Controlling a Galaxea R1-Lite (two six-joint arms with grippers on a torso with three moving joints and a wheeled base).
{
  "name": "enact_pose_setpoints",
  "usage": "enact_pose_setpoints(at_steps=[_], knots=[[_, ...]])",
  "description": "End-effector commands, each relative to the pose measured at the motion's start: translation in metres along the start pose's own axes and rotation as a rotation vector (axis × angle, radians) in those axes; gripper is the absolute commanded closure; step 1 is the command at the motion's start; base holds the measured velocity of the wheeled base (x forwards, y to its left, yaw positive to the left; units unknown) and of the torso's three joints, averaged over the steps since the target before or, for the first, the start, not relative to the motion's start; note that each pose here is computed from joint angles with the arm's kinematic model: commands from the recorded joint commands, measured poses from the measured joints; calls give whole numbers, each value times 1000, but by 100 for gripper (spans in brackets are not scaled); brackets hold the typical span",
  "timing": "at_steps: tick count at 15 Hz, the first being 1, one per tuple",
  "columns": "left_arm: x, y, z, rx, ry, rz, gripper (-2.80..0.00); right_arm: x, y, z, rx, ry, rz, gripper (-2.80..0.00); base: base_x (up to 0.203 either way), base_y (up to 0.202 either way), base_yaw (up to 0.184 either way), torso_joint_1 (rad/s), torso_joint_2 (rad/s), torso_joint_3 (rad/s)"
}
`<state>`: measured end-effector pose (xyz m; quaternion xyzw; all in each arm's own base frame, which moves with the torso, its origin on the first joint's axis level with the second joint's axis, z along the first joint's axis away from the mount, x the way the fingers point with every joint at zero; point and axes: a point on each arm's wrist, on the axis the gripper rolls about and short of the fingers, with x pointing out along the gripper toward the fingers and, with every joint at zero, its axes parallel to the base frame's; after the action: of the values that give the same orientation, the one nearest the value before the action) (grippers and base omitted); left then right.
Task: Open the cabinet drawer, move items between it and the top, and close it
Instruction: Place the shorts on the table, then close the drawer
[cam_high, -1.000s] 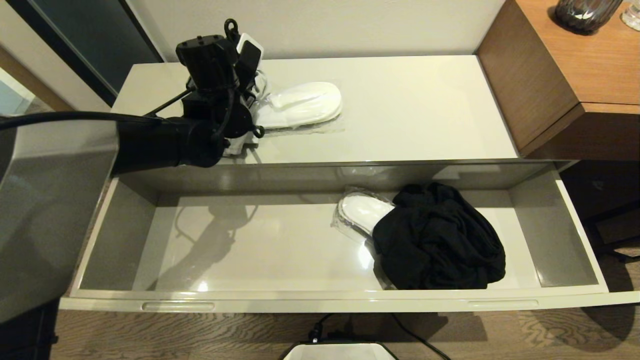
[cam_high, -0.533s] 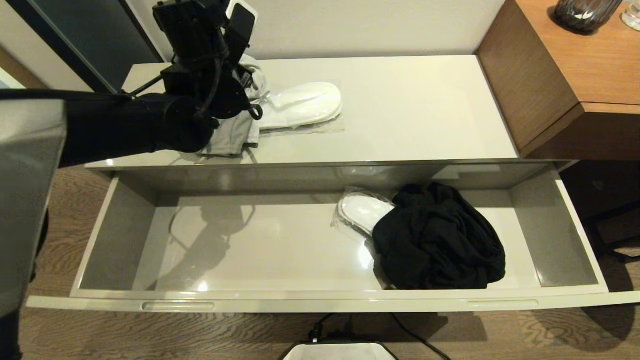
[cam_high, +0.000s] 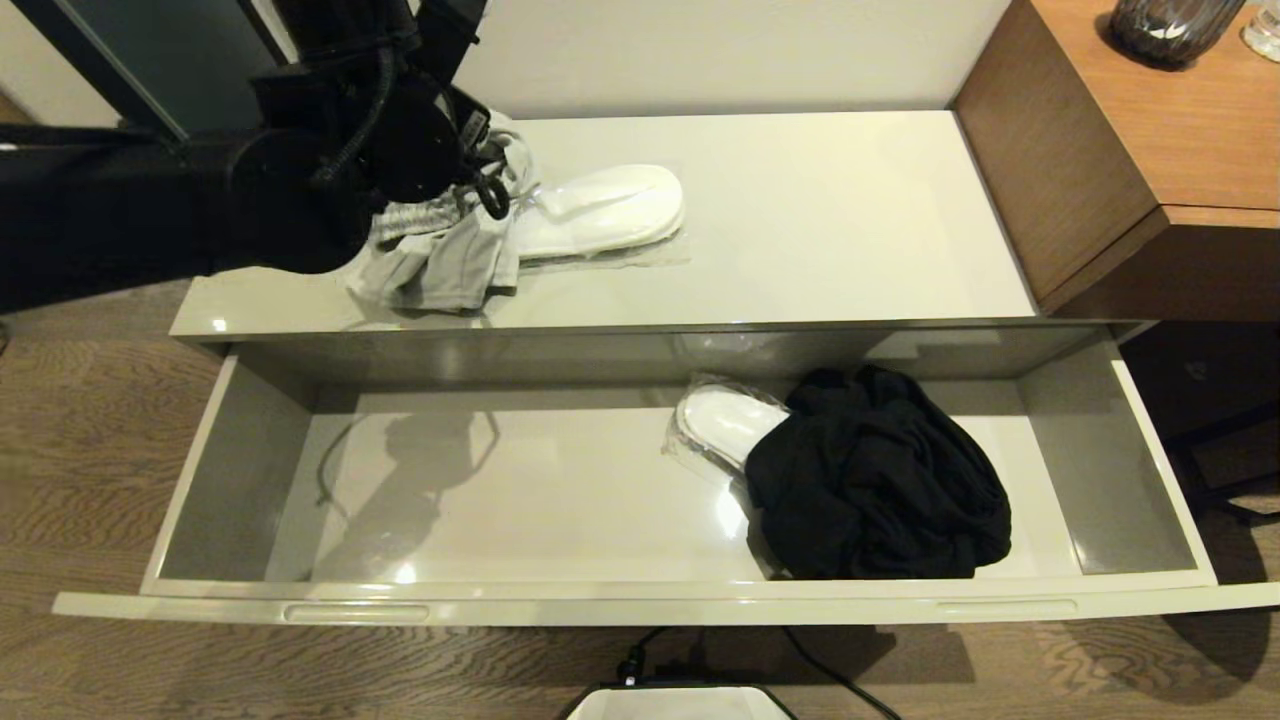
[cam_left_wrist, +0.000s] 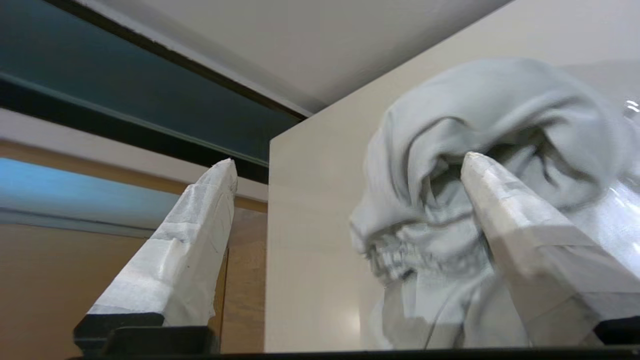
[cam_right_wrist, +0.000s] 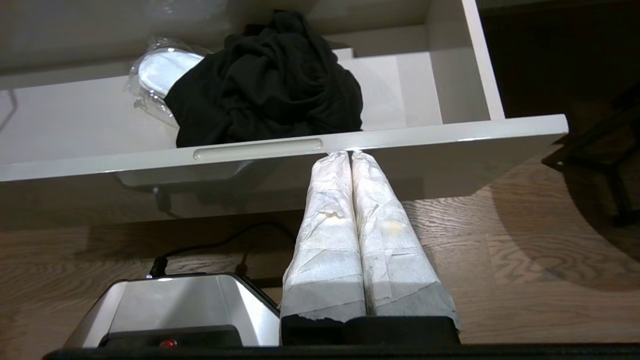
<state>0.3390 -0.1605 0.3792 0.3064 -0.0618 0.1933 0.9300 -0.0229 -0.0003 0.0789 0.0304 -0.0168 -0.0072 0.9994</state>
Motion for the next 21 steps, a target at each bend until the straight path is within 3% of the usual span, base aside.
enact_pose_setpoints(at_steps=[1, 2, 4, 6, 7, 9, 12, 16, 18, 21], knots=[[-19, 25, 4, 9, 12, -23, -280, 0, 0, 0, 1, 1, 0, 0, 0, 0, 0, 0, 0, 0], [-32, 39, 0, 27, 34, -50, 0, 0, 0, 0, -1, 1, 0, 0, 0, 0, 0, 0, 0, 0], [-54, 53, -19, 96, 114, -132, 0, 0, 0, 0, -1, 1, 0, 0, 0, 0, 0, 0, 0, 0], [-60, 58, -27, 98, 163, -152, 0, 0, 0, 0, -1, 1, 0, 0, 0, 0, 0, 0, 0, 0], [-69, 73, -33, 96, 204, -162, 0, 0, 0, 0, -1, 1, 0, 0, 0, 0, 0, 0, 0, 0], [-76, 81, -42, 92, 260, -171, 0, 0, 0, 0, 1, 1, 0, 0, 0, 0, 0, 0, 0, 0], [-118, 117, -68, 108, 397, -296, 0, 0, 0, 0, -1, 1, 0, 0, 0, 0, 0, 0, 0, 0], [-137, 131, -77, -16, 441, -441, 0, 0, 0, 0, 0, 1, 0, 0, 0, 0, 0, 0, 0, 0], [-137, 149, -71, -161, 437, -366, 0, 0, 0, 0, 1, 1, 0, 0, 0, 0, 0, 0, 0, 0], [-155, 184, -76, -276, 450, -304, 0, 0, 0, 0, -1, 1, 0, 0, 0, 0, 0, 0, 0, 0]])
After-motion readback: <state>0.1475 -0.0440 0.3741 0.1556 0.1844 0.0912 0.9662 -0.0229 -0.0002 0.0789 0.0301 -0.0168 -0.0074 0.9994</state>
